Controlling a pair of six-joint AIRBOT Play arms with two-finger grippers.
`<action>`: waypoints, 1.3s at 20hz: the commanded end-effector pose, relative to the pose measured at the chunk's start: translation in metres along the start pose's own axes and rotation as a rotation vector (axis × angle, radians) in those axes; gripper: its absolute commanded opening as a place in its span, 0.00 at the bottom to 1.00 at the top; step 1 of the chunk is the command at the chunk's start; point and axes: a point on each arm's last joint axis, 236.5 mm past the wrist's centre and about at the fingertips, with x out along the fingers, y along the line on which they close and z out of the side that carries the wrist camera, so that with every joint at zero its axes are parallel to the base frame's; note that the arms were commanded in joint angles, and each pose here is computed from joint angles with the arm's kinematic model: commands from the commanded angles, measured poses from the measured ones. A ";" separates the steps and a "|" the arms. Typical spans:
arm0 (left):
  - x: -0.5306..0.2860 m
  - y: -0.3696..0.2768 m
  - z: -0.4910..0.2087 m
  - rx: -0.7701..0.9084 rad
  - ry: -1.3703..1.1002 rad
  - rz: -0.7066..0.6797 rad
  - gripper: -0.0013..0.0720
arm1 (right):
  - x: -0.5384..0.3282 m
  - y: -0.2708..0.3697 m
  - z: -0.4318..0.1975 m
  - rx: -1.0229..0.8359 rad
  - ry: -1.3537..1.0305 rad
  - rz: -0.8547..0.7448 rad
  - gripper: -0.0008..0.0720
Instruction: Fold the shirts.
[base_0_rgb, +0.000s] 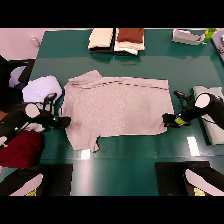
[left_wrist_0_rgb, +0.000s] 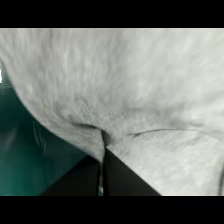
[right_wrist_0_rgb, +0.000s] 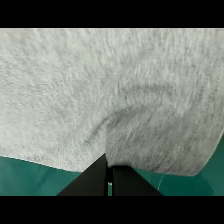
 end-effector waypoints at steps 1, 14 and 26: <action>-0.069 -0.017 0.049 0.095 -0.182 0.010 0.04 | -0.047 0.014 0.025 -0.048 -0.161 0.016 0.03; -0.609 -0.109 0.018 0.324 -1.505 -0.100 0.04 | -0.500 0.081 -0.004 -0.270 -1.276 -0.045 0.03; -0.369 -0.080 0.138 0.252 -0.762 0.043 0.04 | -0.392 0.039 0.065 -0.175 -0.856 -0.198 0.03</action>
